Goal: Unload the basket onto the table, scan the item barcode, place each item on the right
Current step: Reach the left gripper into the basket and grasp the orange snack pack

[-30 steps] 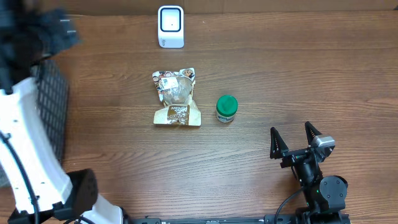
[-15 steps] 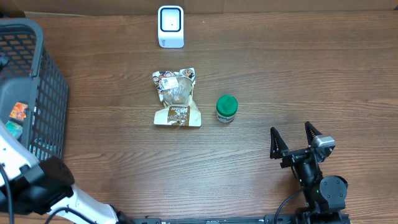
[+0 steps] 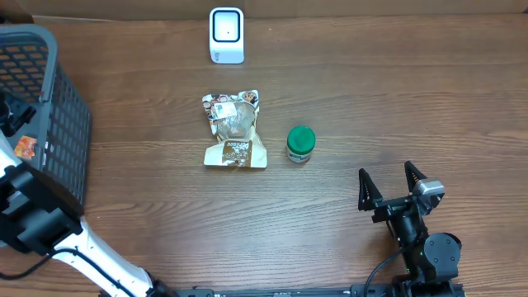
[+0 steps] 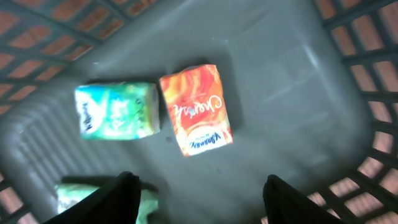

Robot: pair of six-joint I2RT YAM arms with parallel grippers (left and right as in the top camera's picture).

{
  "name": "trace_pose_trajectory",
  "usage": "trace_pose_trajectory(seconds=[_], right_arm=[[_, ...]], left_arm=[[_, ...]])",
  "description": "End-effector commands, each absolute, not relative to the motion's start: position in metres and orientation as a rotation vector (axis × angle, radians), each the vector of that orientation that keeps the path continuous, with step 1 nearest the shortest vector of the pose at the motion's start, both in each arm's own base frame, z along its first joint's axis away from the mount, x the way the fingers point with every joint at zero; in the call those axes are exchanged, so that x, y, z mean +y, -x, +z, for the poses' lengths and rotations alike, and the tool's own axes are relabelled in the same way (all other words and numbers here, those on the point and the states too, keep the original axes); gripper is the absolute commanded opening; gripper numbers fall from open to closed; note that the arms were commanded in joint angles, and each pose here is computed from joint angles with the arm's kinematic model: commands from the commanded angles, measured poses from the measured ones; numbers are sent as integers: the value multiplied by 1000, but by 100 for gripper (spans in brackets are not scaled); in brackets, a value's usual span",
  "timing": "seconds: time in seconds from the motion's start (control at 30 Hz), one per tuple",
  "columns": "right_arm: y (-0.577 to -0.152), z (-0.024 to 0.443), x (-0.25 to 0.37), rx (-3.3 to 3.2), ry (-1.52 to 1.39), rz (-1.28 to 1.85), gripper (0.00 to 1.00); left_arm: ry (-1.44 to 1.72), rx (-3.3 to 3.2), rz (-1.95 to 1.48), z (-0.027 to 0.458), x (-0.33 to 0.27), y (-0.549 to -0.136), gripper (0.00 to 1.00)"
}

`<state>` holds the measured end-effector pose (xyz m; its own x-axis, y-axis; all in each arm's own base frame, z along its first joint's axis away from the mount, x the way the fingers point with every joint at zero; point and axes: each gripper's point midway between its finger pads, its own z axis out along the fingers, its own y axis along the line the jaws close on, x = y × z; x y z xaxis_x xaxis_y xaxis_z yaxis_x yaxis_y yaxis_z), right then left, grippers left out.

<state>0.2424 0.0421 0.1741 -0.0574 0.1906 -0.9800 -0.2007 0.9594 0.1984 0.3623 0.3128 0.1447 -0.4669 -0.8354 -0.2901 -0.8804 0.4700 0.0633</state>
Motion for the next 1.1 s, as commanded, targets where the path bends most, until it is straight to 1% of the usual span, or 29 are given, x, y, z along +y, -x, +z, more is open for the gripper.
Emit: trace_pose_trajectory(seconds=[0.0, 0.17, 0.4, 0.67, 1.07], right_arm=[[-243, 171, 41, 1598, 3, 318, 100], [-243, 171, 41, 1598, 3, 318, 100], [-243, 171, 41, 1598, 3, 318, 100], [-243, 171, 41, 1598, 3, 317, 100], [-243, 171, 41, 1598, 3, 317, 100]], left_arm=[[1471, 2584, 325, 112, 316, -363, 65], [1488, 2619, 341, 93, 318, -361, 65], [1477, 2656, 357, 77, 320, -361, 66], [1470, 2650, 357, 75, 322, -363, 72], [1454, 2642, 357, 75, 324, -366, 73]])
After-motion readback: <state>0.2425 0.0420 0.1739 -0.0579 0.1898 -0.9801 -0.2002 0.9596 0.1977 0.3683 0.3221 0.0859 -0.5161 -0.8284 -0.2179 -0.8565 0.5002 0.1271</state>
